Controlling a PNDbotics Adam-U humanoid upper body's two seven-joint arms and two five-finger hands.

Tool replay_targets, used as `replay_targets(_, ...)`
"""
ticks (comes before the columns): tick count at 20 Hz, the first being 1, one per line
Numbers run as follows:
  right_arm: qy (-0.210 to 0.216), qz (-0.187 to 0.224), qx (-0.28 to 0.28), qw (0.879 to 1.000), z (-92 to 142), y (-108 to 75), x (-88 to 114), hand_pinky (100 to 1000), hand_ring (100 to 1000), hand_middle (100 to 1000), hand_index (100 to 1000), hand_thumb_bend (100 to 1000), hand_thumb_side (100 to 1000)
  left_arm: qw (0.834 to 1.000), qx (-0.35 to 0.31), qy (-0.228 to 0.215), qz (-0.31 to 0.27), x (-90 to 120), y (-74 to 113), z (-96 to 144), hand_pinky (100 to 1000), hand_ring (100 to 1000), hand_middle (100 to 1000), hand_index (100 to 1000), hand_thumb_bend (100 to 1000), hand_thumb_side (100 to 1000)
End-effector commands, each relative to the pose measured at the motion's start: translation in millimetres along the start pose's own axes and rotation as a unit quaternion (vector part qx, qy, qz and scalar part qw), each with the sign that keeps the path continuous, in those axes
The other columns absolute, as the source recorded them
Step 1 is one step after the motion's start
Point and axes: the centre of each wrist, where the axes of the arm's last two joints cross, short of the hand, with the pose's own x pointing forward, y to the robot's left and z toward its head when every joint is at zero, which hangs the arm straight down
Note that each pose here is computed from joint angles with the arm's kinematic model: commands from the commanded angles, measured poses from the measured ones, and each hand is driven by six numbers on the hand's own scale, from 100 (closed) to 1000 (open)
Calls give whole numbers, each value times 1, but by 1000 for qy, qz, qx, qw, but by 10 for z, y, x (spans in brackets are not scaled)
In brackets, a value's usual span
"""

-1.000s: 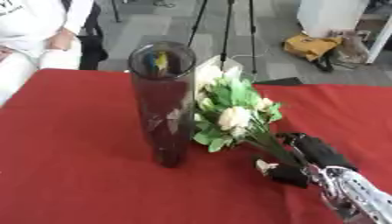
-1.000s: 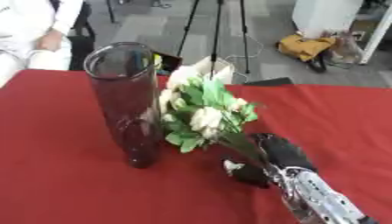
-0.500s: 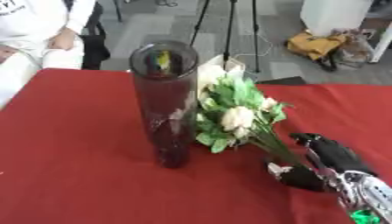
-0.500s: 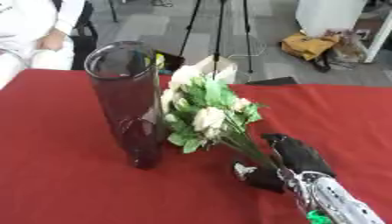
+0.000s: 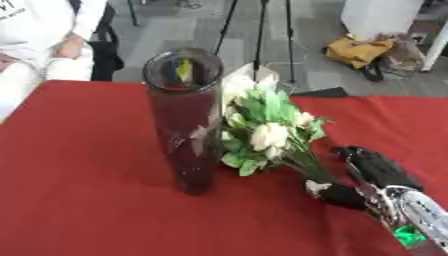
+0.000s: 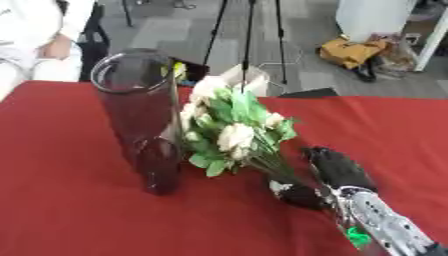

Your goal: Arrange flowers into the vase.

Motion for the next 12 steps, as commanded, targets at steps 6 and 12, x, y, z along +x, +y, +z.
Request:
replay_targets(6, -16, 12, -29, 999, -8, -172, 31, 659, 799, 776, 939, 409, 877, 1000, -9, -18, 7, 60, -13, -87, 843, 944, 938, 899, 100, 1000)
replay_targets(12, -2, 42, -38, 998, -83, -192, -10, 641, 780, 751, 922, 376, 847, 1000, -15, -17, 11, 62, -31, -86, 843, 943, 935, 895, 100, 1000)
